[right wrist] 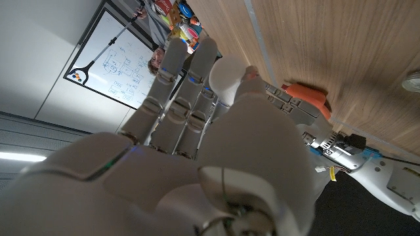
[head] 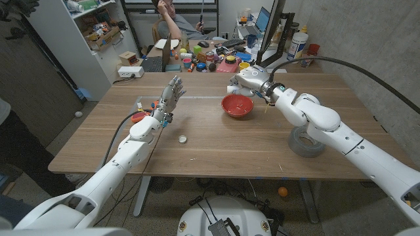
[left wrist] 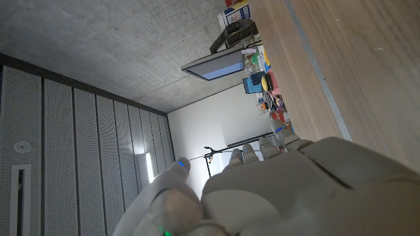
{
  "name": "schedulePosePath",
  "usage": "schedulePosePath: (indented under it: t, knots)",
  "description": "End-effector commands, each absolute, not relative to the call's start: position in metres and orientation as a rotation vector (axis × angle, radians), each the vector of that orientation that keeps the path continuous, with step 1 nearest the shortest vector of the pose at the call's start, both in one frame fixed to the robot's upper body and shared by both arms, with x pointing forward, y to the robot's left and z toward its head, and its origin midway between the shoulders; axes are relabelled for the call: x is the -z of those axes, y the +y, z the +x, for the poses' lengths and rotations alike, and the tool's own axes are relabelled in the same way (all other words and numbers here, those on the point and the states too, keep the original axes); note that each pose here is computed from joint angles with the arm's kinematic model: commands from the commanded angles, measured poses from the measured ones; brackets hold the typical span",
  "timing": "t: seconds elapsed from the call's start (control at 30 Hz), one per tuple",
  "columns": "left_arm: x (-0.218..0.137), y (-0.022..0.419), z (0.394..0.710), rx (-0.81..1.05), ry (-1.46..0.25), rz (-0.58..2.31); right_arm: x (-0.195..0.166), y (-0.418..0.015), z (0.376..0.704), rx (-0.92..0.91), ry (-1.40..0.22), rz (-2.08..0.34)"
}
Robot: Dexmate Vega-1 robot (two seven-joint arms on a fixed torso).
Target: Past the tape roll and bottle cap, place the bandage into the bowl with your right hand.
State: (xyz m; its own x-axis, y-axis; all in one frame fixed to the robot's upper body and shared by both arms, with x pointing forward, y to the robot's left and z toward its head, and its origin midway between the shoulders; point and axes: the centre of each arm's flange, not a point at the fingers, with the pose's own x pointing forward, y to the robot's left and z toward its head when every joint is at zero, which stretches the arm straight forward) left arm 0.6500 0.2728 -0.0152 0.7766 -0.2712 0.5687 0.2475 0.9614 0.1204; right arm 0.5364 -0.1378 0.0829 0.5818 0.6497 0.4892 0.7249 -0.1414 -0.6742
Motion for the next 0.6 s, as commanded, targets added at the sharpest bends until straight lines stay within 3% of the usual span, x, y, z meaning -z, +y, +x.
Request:
schedulePosePath:
  t: [0.03, 0.6]
  knots:
    - [0.017, 0.276, 0.648, 0.274, -0.616, 0.044, -0.103, -0.117, 0.564, 0.078, -1.107, -1.881]
    - [0.017, 0.276, 0.646, 0.286, -0.629, 0.044, -0.119, -0.109, 0.606, 0.081, -1.001, -1.956]
